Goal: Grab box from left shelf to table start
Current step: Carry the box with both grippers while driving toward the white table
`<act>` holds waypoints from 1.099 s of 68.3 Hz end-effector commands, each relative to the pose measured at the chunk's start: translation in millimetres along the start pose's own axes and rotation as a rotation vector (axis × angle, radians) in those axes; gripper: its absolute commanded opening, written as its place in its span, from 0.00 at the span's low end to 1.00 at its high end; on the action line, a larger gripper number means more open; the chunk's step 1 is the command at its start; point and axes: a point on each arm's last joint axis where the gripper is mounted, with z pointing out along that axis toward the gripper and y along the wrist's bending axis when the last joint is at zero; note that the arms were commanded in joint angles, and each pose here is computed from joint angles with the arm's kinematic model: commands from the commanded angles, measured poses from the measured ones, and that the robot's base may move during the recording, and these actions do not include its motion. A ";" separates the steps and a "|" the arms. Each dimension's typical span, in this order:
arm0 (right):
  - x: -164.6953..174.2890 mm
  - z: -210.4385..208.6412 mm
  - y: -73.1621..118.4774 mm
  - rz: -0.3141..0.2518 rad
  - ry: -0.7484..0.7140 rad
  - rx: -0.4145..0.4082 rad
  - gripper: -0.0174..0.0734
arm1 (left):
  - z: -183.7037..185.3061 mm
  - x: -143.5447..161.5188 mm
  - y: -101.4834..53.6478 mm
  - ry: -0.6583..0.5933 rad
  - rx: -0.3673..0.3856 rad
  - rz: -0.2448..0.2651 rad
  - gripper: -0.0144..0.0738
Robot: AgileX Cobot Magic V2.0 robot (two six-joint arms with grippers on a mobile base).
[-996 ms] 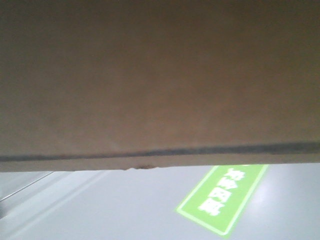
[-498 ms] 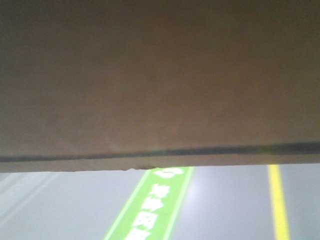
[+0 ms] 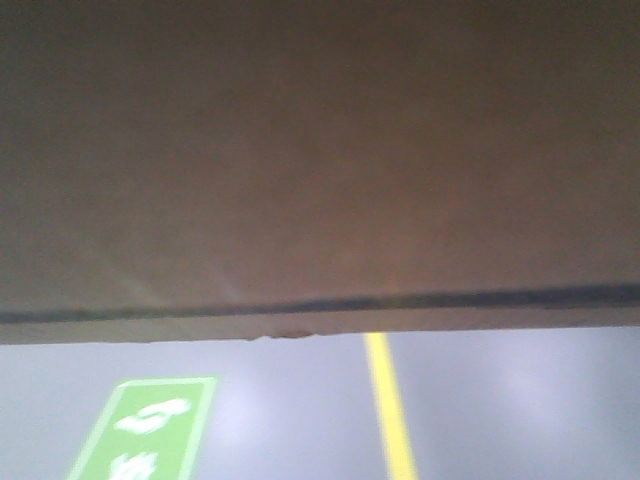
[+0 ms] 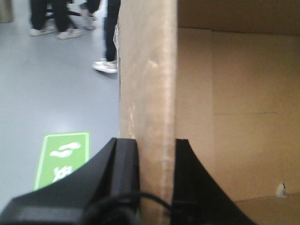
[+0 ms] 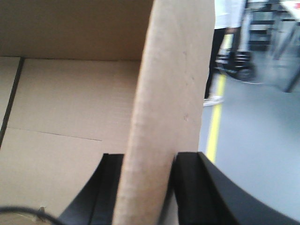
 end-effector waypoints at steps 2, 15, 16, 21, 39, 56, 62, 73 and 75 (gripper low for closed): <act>-20.5 -0.8 -6.5 -0.066 -0.151 0.086 0.26 | -7.4 -24.4 -0.6 -0.205 0.005 0.005 0.06; -20.5 -0.8 -6.5 -0.066 -0.151 0.086 0.26 | -7.4 -24.4 -0.6 -0.205 0.005 0.005 0.06; -20.5 -0.8 -6.5 -0.066 -0.151 0.086 0.26 | -7.4 -24.4 -0.6 -0.205 0.005 0.005 0.06; -20.5 -0.8 -6.5 -0.066 -0.151 0.086 0.26 | -7.4 -24.4 -0.6 -0.205 0.005 0.005 0.06; -20.5 -0.8 -6.5 -0.066 -0.151 0.086 0.26 | -7.4 -24.4 -0.6 -0.205 0.005 0.005 0.06; -20.5 -0.8 -6.5 -0.066 -0.151 0.086 0.26 | -7.4 -24.4 -0.6 -0.205 0.005 0.005 0.06; -20.5 -0.8 -6.5 -0.066 -0.151 0.086 0.26 | -7.4 -24.4 -0.6 -0.205 0.005 0.005 0.06; -20.5 -0.8 -6.5 -0.066 -0.151 0.086 0.26 | -7.4 -24.4 -0.6 -0.205 0.005 0.005 0.06; -20.5 -0.8 -6.5 -0.066 -0.151 0.086 0.26 | -7.4 -24.4 -0.6 -0.205 0.005 0.005 0.06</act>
